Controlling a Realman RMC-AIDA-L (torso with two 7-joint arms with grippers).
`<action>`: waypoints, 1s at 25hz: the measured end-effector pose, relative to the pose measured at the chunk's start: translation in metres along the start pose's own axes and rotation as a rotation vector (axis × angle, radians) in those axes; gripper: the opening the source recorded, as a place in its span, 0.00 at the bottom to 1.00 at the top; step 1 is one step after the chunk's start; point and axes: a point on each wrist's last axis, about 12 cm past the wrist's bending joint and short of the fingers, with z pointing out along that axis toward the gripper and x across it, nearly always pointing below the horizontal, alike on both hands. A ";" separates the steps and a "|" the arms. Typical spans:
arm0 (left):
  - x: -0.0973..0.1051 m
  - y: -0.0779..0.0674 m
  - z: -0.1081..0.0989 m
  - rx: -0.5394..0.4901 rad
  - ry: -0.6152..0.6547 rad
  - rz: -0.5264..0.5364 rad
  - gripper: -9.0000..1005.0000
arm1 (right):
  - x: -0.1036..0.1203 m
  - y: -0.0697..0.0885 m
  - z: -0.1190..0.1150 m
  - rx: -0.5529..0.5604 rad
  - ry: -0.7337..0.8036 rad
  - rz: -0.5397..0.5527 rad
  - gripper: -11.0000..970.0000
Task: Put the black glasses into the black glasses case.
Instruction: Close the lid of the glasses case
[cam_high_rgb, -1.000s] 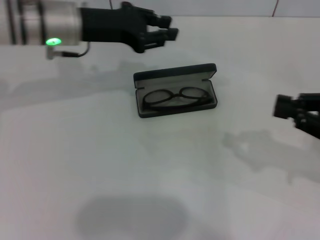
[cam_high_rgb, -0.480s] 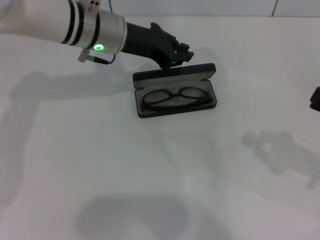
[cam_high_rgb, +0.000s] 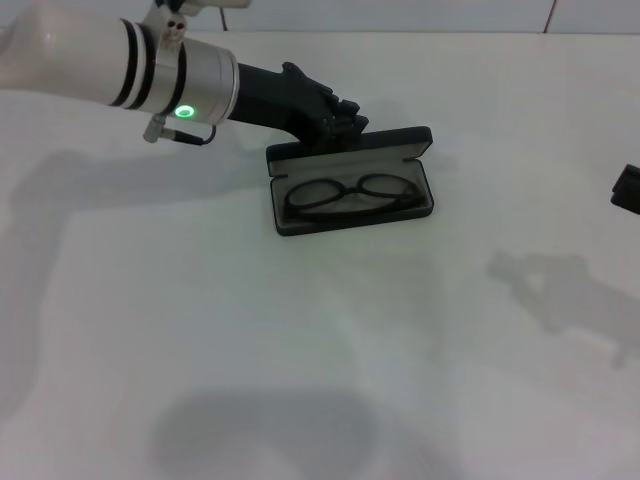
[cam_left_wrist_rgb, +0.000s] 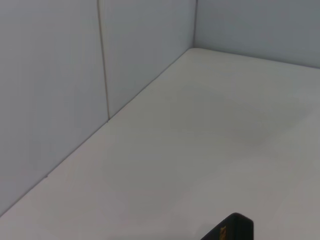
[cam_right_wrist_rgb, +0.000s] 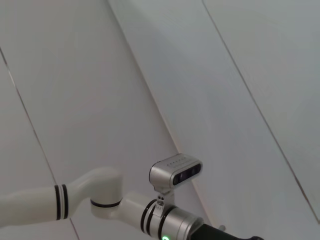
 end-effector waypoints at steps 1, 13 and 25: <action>0.001 0.000 0.000 -0.003 0.001 -0.003 0.19 | 0.000 -0.001 0.000 0.005 -0.001 0.000 0.21; 0.009 -0.003 0.004 0.001 0.030 -0.038 0.18 | 0.001 -0.006 0.000 0.051 -0.005 0.006 0.23; 0.016 -0.010 0.004 0.052 0.038 -0.056 0.18 | 0.005 -0.006 0.000 0.059 -0.009 0.022 0.24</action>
